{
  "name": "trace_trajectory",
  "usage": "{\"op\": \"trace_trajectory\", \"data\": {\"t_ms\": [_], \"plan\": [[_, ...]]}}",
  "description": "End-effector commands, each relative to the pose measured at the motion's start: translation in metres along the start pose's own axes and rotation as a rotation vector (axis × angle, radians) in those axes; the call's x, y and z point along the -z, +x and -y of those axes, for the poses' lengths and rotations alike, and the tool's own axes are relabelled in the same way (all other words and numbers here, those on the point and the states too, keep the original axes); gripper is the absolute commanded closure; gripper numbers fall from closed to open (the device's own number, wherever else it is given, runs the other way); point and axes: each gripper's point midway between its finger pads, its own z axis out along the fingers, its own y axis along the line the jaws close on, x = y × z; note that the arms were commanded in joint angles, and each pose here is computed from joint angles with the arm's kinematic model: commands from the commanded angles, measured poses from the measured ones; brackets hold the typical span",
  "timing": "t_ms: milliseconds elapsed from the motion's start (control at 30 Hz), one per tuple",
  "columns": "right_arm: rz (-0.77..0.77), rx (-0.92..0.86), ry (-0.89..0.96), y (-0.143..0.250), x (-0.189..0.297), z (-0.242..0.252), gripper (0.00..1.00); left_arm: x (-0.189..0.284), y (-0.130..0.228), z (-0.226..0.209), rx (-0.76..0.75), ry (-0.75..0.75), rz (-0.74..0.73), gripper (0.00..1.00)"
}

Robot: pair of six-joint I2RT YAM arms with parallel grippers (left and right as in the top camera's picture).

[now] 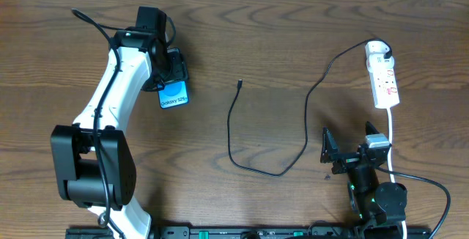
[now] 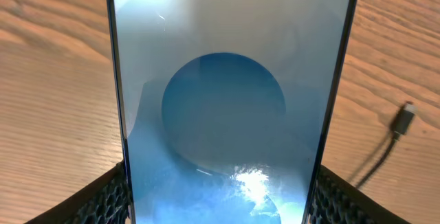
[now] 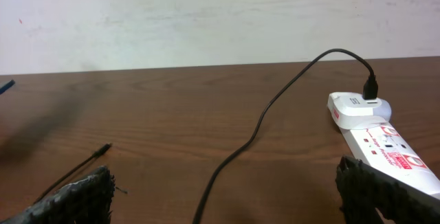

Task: Plug charger to phone and switch on socket
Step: 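Close the left gripper on the phone's long sides and lift, then rotate the held phone upright and carry it toward table center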

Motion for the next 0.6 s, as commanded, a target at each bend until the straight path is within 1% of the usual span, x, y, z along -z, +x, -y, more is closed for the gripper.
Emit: {"op": "trace_trajectory", "data": {"t_ms": [0,400,467,567], "plan": [[0.002,0.009,-0.001,0.0004,0.0001,0.0003,0.01,0.0111,0.0035,0.0125,0.059,0.061,-0.009,0.34],[0.002,0.009,-0.001,0.0004,0.0001,0.0003,0.01,0.0113,0.0114,0.0107,0.102,0.054,-0.043,0.34],[0.002,0.009,-0.001,0.0004,0.0001,0.0003,0.01,0.0113,0.0122,0.0105,0.117,0.053,-0.047,0.34],[0.002,0.009,-0.001,0.0004,0.0001,0.0003,0.01,0.0113,0.0134,0.0104,0.153,0.051,-0.053,0.39]]}}
